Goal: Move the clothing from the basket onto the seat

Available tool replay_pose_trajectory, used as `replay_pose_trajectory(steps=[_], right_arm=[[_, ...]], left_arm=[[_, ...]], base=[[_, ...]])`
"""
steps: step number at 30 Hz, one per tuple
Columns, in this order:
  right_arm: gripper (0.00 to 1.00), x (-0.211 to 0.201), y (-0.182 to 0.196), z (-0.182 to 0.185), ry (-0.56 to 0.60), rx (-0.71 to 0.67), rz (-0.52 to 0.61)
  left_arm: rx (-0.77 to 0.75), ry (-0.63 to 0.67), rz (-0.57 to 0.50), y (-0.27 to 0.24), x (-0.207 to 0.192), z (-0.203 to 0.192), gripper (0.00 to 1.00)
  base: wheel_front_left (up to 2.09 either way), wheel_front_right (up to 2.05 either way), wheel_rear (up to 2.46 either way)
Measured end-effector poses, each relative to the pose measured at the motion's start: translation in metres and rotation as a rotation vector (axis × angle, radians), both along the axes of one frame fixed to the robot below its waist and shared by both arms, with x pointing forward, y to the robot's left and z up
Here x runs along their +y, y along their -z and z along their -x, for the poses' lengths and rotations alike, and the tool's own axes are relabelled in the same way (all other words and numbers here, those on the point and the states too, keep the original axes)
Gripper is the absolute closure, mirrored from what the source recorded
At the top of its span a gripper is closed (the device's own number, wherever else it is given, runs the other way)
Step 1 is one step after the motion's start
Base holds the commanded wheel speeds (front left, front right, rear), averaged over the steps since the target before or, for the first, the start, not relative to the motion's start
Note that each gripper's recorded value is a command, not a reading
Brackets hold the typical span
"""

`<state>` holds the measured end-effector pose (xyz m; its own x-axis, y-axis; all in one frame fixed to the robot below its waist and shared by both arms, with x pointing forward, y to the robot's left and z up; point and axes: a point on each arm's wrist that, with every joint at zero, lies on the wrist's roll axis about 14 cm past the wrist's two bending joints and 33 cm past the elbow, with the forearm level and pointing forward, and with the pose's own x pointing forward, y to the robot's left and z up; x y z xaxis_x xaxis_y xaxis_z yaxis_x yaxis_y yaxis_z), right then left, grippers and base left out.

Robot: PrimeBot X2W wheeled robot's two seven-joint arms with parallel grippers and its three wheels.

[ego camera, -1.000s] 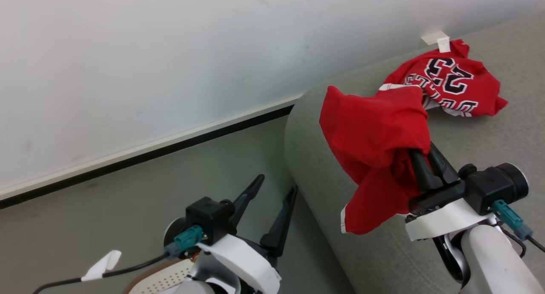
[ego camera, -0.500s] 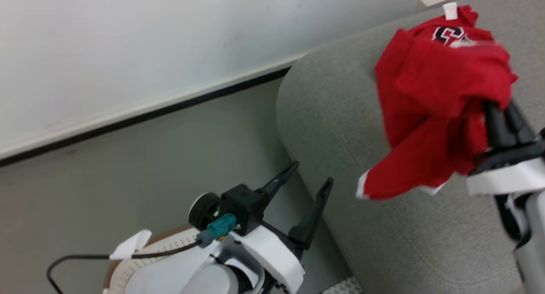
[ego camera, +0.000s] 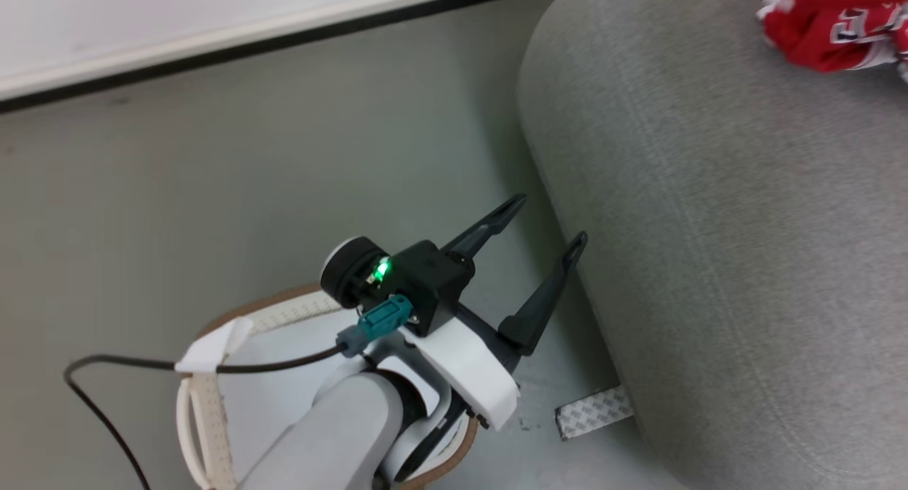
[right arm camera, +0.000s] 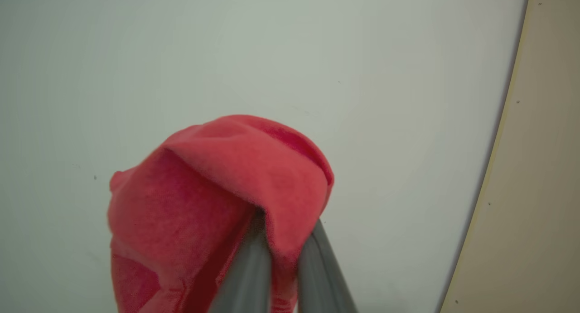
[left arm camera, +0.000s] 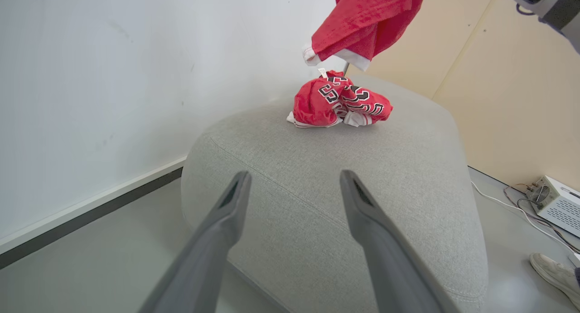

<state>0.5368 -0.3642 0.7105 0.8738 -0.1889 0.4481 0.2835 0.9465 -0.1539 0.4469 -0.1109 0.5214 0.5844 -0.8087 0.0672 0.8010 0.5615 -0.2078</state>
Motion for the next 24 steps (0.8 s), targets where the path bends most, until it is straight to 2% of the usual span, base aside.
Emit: replay_pose_trajectory(steps=[3, 6, 10, 14, 16, 17, 18, 19, 24], right_arm=[[1.0, -0.029, -0.004, -0.015, 0.088, 0.018, 0.021], [1.0, -0.058, 0.019, -0.026, 0.176, 0.082, 0.009], [1.0, -0.09, 0.082, -0.028, 0.282, 0.172, -0.09], [1.0, -0.105, 0.173, -0.006, 0.373, 0.331, -0.2], [0.75, -0.111, 0.2, 0.016, 0.426, 0.372, -0.247], [0.6, -0.113, 0.208, 0.025, 0.447, 0.385, -0.264], [0.1, -0.114, 0.213, 0.033, 0.465, 0.389, -0.279], [0.0, -0.113, 0.217, 0.039, 0.476, 0.392, -0.296], [0.0, -0.106, 0.221, 0.053, 0.49, 0.395, -0.327]], left_arm=[[0.008, -0.018, 0.004, 0.008, 0.006, -0.012, 0.0], [0.019, -0.041, 0.01, 0.017, 0.013, -0.022, 0.0], [0.061, -0.07, 0.005, 0.036, 0.023, -0.029, 0.0], [0.094, -0.096, -0.007, 0.05, 0.032, -0.031, 0.0], [0.105, -0.106, -0.003, 0.052, 0.034, -0.029, 0.0], [0.115, -0.115, 0.004, 0.051, 0.036, -0.027, 0.0], [0.118, -0.12, 0.007, 0.051, 0.036, -0.026, 0.0], [0.117, -0.121, 0.006, 0.051, 0.037, -0.024, 0.0], [0.1, -0.138, 0.002, 0.045, 0.043, -0.02, 0.0]], base=[[0.0, 0.0, 0.0], [0.0, 0.0, 0.0], [0.0, 0.0, 0.0], [0.0, 0.0, 0.0], [0.0, 0.0, 0.0], [0.0, 0.0, 0.0], [0.0, 0.0, 0.0], [0.0, 0.0, 0.0], [0.0, 0.0, 0.0]])
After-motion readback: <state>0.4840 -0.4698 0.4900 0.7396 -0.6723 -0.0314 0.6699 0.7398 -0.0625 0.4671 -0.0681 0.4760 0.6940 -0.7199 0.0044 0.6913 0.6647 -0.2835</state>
